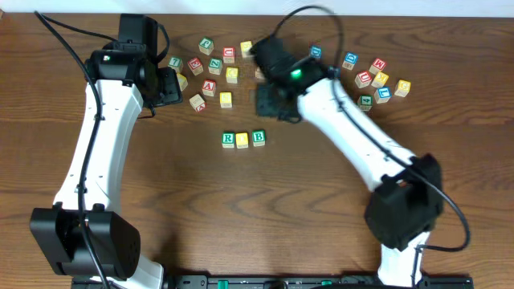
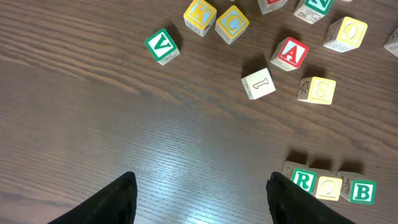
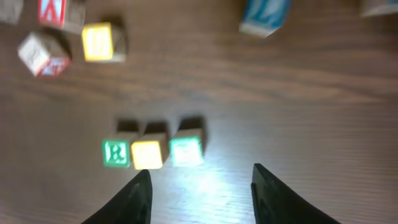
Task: Spell out ROBOT
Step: 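Place the B block to the right of the O block, then raise the right gripper and move it over the right-side blue blocks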
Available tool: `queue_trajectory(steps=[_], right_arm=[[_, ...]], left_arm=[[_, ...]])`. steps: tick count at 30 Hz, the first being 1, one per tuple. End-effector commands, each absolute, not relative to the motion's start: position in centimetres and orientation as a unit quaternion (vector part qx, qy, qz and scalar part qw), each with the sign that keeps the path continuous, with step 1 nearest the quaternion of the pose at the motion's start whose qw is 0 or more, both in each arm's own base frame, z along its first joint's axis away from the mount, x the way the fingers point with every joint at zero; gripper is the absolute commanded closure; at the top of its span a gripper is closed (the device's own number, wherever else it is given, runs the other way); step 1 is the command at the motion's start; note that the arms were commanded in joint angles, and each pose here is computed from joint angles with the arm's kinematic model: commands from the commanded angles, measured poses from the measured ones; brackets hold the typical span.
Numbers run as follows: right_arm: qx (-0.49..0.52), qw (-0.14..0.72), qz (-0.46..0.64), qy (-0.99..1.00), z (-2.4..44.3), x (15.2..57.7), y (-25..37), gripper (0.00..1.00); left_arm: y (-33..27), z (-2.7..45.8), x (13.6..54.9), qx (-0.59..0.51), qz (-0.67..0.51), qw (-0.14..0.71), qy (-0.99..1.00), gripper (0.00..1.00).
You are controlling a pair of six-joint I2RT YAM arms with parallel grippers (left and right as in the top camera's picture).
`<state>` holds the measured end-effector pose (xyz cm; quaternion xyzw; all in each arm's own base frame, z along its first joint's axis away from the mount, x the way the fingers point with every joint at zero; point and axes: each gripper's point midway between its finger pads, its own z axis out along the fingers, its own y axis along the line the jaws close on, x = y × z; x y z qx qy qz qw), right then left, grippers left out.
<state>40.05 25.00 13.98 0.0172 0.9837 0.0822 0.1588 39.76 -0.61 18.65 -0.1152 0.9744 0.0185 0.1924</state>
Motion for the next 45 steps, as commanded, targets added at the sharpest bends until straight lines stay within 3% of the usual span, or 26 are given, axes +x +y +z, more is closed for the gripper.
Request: queue_trajectory(steps=[1, 14, 21, 45], right_arm=[[0.015, 0.174, 0.089, 0.981, 15.7, 41.4, 22.8, 0.51], [0.023, 0.166, 0.062, 0.984, 16.6, 44.3, 13.3, 0.42], [0.043, 0.186, 0.051, 0.98, 20.2, 45.2, 9.7, 0.4], [0.059, 0.199, 0.058, 0.977, 21.1, 45.8, 9.4, 0.38]], left_arm=[[-0.5, 20.0, 40.0, -0.114, 0.015, 0.21, 0.971, 0.34], [-0.6, 20.0, 40.0, -0.114, 0.015, 0.21, 0.971, 0.34], [-0.6, 20.0, 40.0, -0.114, 0.015, 0.21, 0.971, 0.34], [-0.6, 20.0, 40.1, -0.114, 0.015, 0.212, 0.97, 0.34]])
